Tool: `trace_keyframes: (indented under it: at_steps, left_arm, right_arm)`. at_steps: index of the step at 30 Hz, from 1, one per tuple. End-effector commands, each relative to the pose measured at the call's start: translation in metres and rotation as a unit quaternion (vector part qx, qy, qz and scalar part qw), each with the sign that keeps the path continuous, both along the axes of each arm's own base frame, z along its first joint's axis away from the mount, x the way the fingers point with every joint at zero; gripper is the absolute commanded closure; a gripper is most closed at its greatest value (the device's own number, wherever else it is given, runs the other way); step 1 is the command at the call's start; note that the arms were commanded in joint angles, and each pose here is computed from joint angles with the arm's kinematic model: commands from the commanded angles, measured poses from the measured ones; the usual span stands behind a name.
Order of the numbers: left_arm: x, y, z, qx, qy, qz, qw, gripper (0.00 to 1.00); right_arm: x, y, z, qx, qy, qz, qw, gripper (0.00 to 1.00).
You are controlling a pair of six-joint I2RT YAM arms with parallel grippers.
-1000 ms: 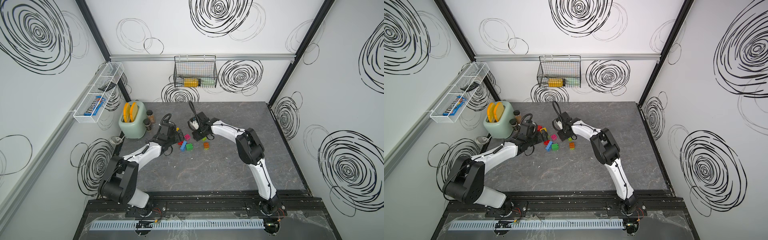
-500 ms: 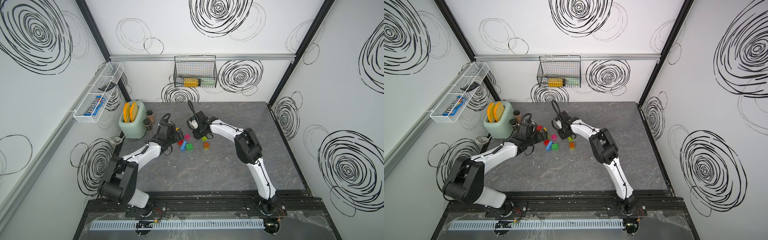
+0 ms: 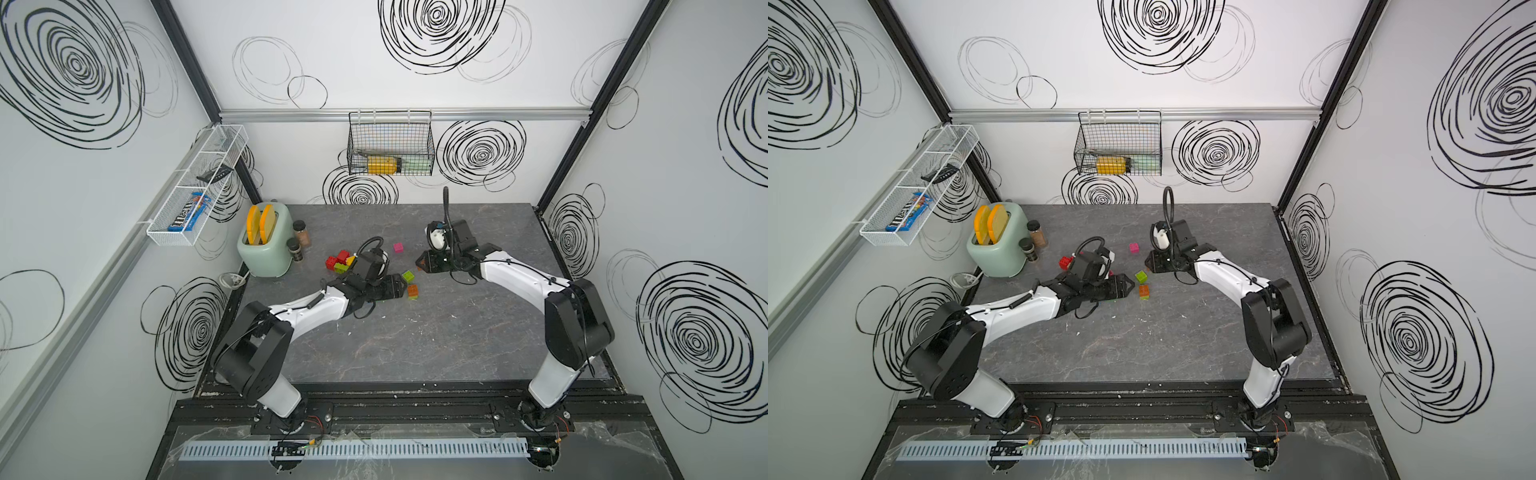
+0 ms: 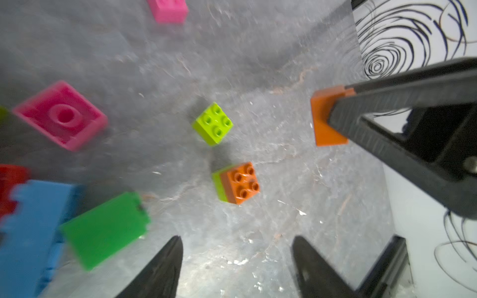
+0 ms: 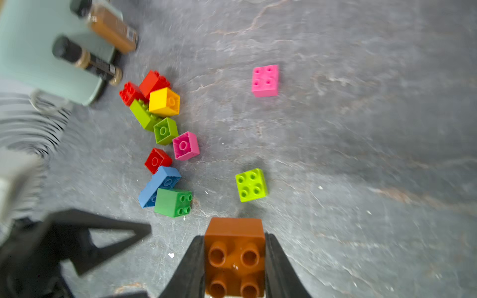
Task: Assemble the number 4 with lego
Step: Pick up the lego brick from the center of the board, then assemble the lego brick with the lego brick.
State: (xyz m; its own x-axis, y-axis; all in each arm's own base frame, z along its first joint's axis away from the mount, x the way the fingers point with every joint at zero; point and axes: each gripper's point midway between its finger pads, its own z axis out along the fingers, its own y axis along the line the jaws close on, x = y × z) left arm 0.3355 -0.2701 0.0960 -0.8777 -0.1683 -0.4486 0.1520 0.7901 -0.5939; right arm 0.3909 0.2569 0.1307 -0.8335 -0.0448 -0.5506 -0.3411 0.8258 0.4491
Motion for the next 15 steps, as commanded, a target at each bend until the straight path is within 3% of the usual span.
trace_keyframes:
  at_steps: [1, 4, 6, 15]
  left_arm:
    - [0.004, -0.022, 0.003, -0.059, 0.018, -0.013, 0.998, 0.49]
    - [0.011, -0.026, -0.005, -0.074, 0.031, -0.013, 0.997, 0.62]
    - [0.014, -0.027, -0.009, -0.072, 0.035, -0.014, 0.997, 0.65]
    - [0.026, -0.032, -0.028, -0.057, 0.046, -0.016, 0.997, 0.68]
  right_arm:
    - [-0.020, 0.013, -0.013, 0.050, 0.053, 0.013, 0.997, 1.00]
    - [-0.032, 0.017, -0.020, 0.053, 0.076, 0.028, 0.995, 1.00]
    - [-0.036, 0.020, -0.024, 0.053, 0.081, 0.032, 0.995, 1.00]
    - [-0.038, 0.022, -0.043, 0.037, 0.095, 0.033, 0.994, 1.00]
